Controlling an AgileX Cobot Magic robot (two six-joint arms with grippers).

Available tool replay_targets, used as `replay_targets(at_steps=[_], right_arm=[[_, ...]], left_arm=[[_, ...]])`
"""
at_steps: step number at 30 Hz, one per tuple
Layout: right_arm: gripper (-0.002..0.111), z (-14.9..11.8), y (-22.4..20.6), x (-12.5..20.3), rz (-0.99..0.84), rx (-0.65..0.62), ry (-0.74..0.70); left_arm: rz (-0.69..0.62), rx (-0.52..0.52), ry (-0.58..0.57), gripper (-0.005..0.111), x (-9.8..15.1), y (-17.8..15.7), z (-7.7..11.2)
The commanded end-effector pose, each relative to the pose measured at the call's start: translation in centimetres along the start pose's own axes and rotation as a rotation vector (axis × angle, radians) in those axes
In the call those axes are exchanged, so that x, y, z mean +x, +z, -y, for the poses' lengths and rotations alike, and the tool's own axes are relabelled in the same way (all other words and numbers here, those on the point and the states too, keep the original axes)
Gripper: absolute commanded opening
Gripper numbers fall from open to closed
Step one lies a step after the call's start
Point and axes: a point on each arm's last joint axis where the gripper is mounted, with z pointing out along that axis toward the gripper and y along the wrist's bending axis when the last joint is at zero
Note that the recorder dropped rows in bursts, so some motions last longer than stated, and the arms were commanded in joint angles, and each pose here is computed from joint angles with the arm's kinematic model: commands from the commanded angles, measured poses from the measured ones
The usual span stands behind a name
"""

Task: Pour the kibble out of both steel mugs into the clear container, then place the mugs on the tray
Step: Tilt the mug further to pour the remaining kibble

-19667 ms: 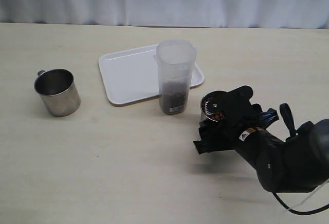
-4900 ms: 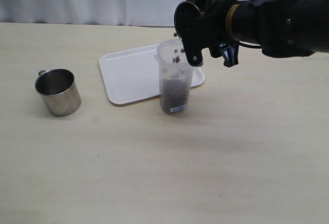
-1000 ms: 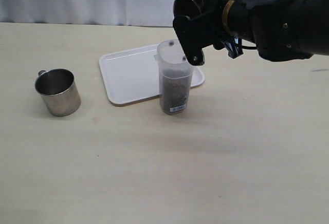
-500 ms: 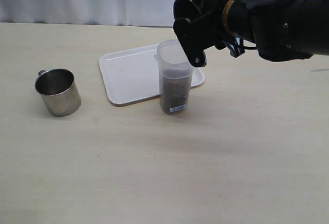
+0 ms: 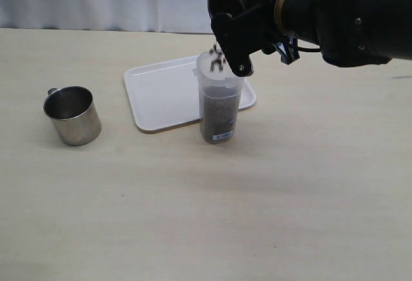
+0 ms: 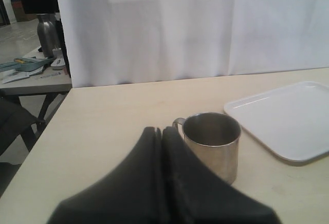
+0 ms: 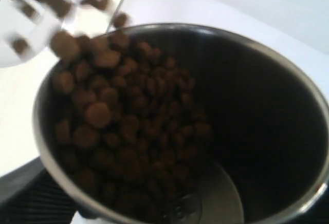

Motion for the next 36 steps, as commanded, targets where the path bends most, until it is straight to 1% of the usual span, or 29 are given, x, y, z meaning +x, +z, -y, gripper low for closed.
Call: replay_targets(at_steps=[1,6,20,36], right_arm=[[0.005,0.58,-0.33,0.37,-0.019,0.020,-0.003],[0.005,0.57,-0.33,0.51,-0.034,0.018,-0.017],[0.005,0.57,-0.33,0.51,-0.035,0.016,-0.137],[0.005,0.58,-0.33,0.35,-0.019,0.019,-0.161]], left_arm=[[0.009,0.001,0.000,0.000,0.01,0.00,0.00],[0.009,0.001,0.000,0.000,0.01,0.00,0.00],[0.009,0.001,0.000,0.000,0.01,0.00,0.00],[0.009,0.001,0.000,0.000,0.01,0.00,0.00]])
